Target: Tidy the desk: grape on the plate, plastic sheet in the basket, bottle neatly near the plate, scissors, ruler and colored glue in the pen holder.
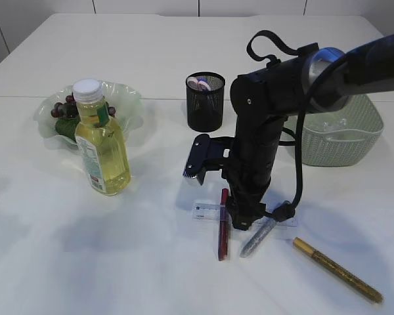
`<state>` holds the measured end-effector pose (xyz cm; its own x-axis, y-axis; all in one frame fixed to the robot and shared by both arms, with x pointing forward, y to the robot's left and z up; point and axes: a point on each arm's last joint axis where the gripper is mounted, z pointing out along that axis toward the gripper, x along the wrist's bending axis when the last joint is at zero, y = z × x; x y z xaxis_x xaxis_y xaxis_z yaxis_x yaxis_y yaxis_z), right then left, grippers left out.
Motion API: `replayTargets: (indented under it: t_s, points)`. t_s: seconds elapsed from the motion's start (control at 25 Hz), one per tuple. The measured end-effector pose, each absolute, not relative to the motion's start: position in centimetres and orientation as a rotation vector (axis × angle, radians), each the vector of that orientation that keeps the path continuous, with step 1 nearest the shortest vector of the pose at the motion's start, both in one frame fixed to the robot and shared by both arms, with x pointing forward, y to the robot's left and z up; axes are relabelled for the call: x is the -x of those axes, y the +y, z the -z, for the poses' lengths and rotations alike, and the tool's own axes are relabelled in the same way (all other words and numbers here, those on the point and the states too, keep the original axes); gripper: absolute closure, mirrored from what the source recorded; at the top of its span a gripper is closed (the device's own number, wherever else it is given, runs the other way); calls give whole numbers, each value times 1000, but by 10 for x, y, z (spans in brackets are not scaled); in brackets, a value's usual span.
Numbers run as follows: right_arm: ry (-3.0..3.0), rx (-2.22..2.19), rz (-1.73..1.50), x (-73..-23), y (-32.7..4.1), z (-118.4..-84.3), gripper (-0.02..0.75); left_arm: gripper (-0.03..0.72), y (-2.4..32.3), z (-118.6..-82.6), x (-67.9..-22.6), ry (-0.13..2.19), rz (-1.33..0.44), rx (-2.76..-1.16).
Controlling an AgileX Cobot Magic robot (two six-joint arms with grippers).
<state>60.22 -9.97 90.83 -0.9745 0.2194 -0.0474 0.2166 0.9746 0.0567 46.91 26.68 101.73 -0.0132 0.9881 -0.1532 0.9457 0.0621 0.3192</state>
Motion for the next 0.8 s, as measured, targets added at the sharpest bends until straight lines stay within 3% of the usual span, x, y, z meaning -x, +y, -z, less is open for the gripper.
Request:
replayTargets:
  t_s: [0.36,0.6,0.8]
  points:
    - [3077,-339,-67,-603,-100,-901,293,254,267,-1017,-469,2015,-181,-1938]
    - [3073,-334,-63,-603,-100,-901,421,254,267,-1017,-469,2015,-181,-1938]
    - [3073,-337,-63,-603,-100,-901,435,254,267,-1017,-469,2015,-181,-1938]
